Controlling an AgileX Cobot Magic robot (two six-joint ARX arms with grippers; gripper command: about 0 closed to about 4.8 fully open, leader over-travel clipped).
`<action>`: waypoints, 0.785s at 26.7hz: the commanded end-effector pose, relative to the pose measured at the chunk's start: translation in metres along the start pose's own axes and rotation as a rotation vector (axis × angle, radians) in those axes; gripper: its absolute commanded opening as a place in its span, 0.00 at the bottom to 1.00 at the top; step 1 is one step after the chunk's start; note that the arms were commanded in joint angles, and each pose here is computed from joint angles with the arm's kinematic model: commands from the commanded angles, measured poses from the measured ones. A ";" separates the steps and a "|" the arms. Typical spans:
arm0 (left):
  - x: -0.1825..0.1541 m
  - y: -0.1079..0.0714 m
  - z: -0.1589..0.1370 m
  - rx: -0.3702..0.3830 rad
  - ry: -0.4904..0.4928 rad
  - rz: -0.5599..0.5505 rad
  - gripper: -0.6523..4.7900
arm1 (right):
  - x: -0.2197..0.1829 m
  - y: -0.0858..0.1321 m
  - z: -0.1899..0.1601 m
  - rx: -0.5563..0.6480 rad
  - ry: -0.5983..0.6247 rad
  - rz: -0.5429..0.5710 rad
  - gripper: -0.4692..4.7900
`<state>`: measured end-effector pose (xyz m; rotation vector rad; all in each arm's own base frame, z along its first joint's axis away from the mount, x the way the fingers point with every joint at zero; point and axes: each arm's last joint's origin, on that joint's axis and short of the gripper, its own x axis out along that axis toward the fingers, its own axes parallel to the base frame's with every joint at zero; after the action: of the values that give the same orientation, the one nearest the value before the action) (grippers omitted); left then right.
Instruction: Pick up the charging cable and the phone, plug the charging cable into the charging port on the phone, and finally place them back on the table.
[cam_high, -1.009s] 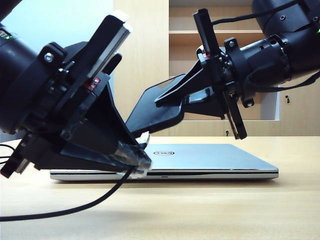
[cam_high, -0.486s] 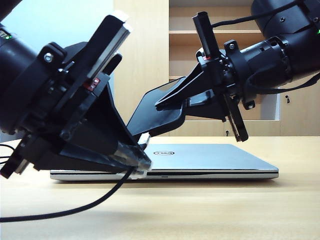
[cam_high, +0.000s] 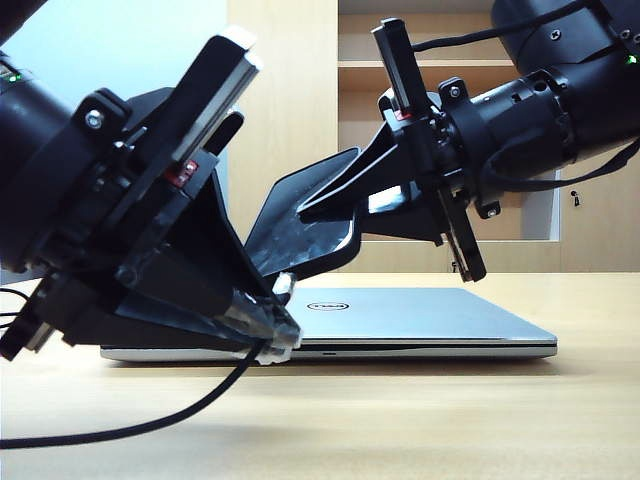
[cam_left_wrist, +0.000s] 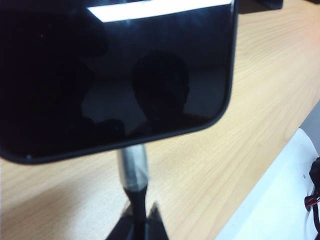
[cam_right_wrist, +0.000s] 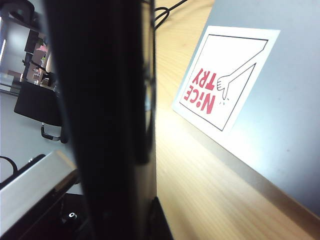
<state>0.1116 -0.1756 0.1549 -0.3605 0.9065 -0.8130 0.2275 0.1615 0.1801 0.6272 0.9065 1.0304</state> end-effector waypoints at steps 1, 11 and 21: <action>-0.001 -0.003 0.003 0.004 -0.024 -0.018 0.11 | -0.001 0.001 -0.001 -0.031 0.022 0.002 0.08; -0.001 -0.003 0.003 0.004 -0.023 -0.018 0.46 | -0.001 0.002 0.001 -0.037 0.011 0.004 0.08; -0.004 -0.011 0.012 0.016 -0.059 -0.047 0.44 | -0.021 -0.003 0.013 -0.028 -0.069 -0.027 0.08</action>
<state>0.1131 -0.1776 0.1615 -0.3748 0.8816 -0.8257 0.2328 0.1435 0.1822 0.6251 0.8950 0.9648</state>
